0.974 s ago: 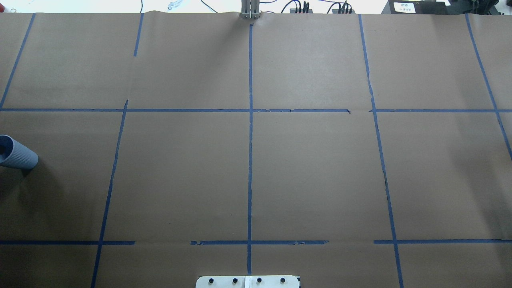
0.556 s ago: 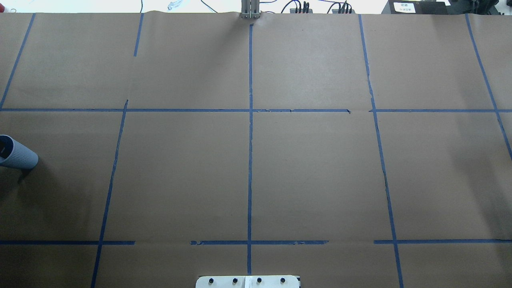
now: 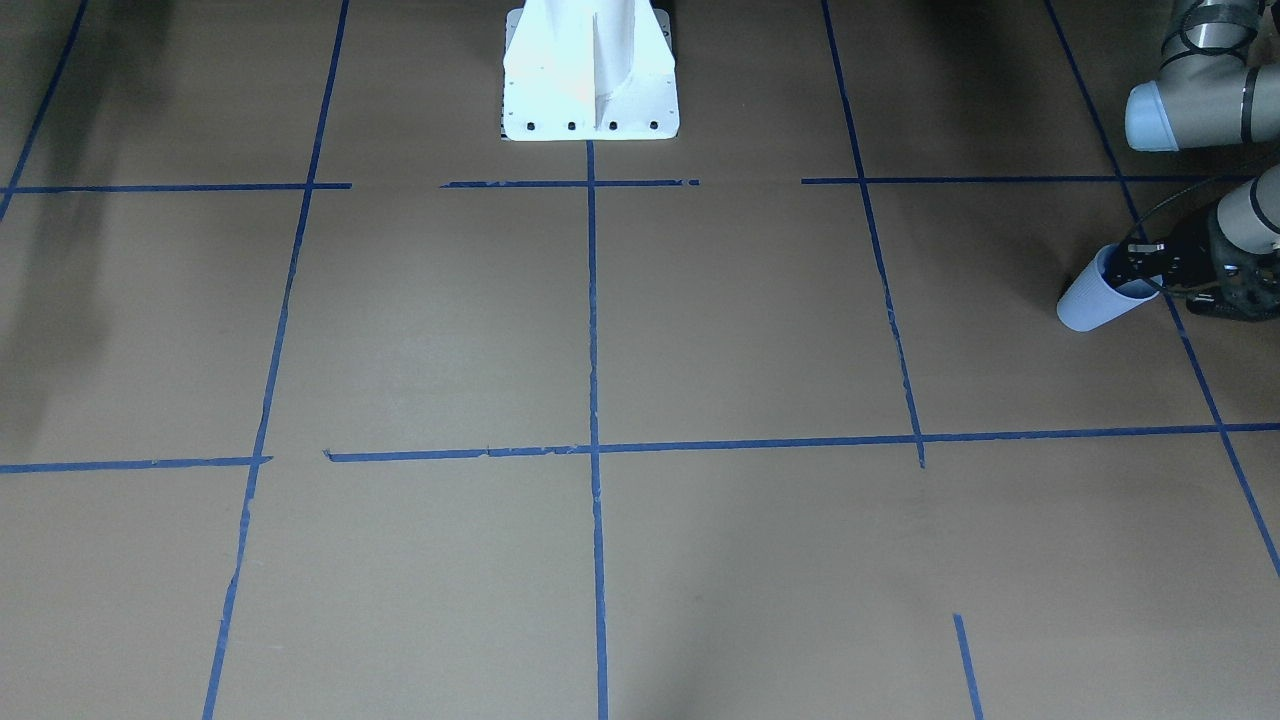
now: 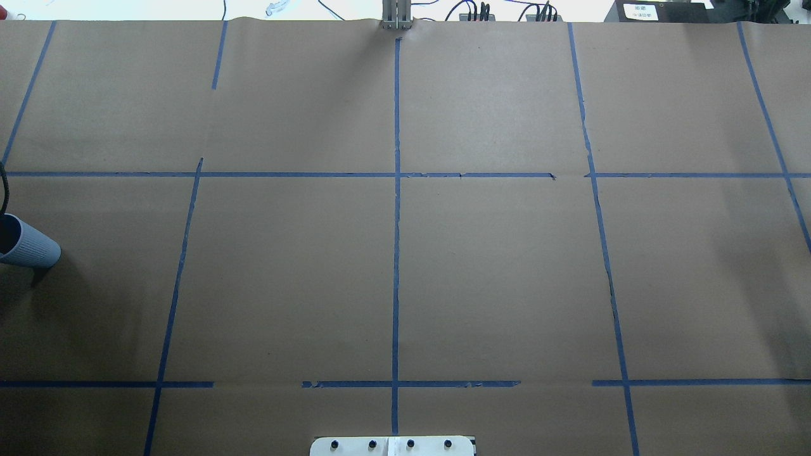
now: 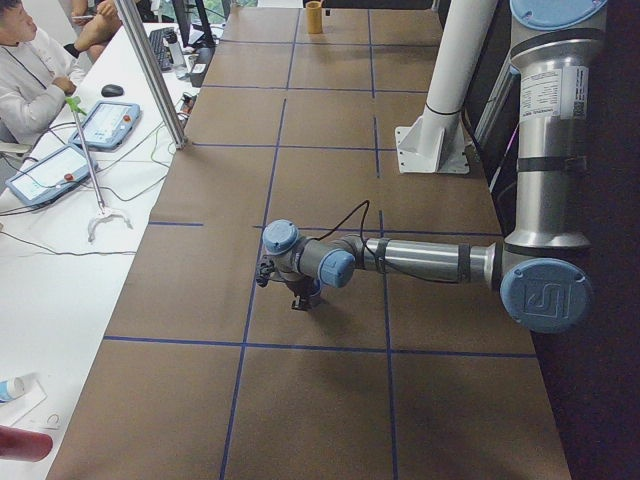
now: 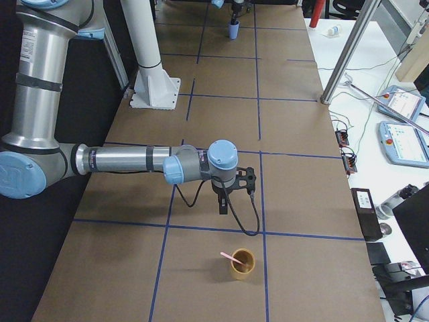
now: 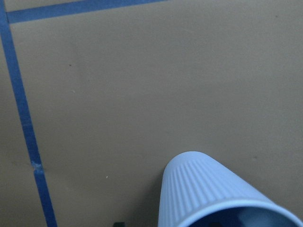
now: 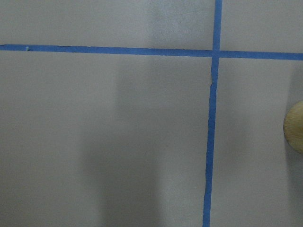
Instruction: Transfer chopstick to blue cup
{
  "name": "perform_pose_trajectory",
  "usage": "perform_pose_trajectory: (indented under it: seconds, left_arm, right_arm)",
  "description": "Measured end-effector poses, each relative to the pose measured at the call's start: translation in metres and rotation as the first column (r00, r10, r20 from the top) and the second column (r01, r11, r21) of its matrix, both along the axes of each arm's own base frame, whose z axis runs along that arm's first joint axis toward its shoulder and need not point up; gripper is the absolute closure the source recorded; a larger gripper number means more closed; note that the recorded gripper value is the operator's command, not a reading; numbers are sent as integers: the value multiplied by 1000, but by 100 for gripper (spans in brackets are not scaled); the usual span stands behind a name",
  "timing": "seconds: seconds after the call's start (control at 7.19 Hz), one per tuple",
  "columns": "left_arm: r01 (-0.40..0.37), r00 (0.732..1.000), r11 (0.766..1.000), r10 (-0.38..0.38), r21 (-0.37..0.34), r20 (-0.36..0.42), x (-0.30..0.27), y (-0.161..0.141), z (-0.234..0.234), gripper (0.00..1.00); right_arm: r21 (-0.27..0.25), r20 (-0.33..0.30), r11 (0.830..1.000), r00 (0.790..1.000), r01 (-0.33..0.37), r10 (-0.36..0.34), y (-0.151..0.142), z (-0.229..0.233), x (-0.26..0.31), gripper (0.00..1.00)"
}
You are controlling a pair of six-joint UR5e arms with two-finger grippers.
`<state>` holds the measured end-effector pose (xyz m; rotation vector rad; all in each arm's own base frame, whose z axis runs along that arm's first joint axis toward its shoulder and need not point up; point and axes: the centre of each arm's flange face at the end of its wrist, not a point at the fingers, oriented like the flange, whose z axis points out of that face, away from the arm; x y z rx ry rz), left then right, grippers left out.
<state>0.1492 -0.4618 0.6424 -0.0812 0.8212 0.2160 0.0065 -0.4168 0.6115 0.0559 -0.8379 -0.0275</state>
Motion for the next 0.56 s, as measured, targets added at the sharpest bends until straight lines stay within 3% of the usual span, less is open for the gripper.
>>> perform_pose_trajectory:
  seconds: [0.56]
  left_arm:
    - [-6,1000,1000,6,-5,3,3,-4,9,73]
  right_arm:
    - [-4,11,1000,1000,2,-2,1,0,-1,0]
